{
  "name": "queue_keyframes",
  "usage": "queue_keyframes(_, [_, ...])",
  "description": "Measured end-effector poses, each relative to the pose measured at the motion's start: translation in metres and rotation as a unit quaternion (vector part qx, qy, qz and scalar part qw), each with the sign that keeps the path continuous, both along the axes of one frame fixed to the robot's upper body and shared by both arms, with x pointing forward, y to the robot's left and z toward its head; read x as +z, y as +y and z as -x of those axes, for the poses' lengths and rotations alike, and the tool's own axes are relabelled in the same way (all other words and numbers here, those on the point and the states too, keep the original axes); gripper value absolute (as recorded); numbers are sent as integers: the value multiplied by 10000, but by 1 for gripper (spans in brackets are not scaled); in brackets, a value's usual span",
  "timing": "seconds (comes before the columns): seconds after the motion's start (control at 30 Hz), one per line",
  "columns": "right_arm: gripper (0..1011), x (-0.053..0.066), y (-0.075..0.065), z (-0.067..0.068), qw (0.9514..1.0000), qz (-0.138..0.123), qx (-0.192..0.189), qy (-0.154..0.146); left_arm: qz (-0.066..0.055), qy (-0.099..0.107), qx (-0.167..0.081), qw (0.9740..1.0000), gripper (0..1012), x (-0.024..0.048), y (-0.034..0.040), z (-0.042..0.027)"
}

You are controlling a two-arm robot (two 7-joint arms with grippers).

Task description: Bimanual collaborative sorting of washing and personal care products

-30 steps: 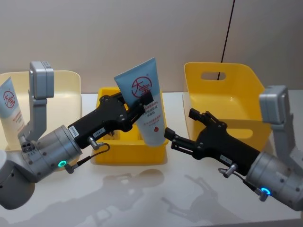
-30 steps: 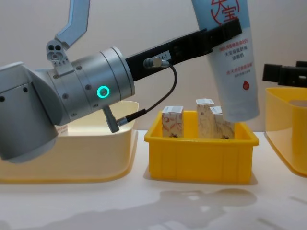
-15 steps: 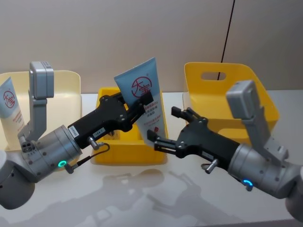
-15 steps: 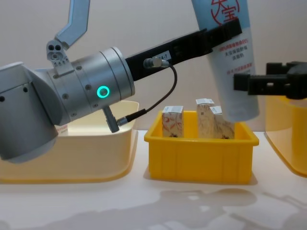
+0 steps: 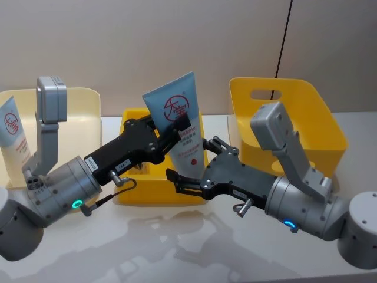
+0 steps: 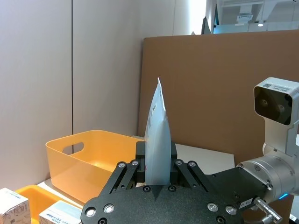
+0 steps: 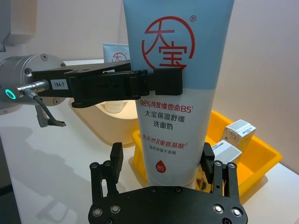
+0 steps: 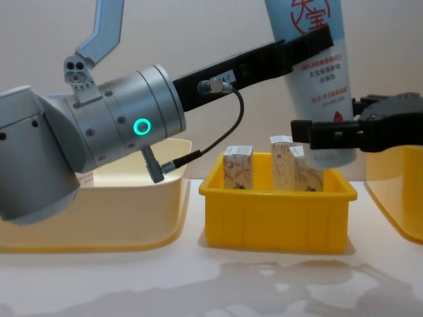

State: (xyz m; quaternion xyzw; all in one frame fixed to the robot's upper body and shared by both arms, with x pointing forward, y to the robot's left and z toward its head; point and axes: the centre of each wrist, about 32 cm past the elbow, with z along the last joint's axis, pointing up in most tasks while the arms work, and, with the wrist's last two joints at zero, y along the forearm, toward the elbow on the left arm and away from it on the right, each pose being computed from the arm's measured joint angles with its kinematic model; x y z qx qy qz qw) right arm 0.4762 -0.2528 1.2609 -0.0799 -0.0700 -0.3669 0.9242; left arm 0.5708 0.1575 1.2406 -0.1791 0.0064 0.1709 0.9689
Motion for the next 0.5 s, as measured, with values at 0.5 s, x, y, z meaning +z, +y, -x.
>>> queue_keyframes(0.5, [1001,-31,22,17,9999,-78,-139,-55,0,0,0,10000,255,0,0,0])
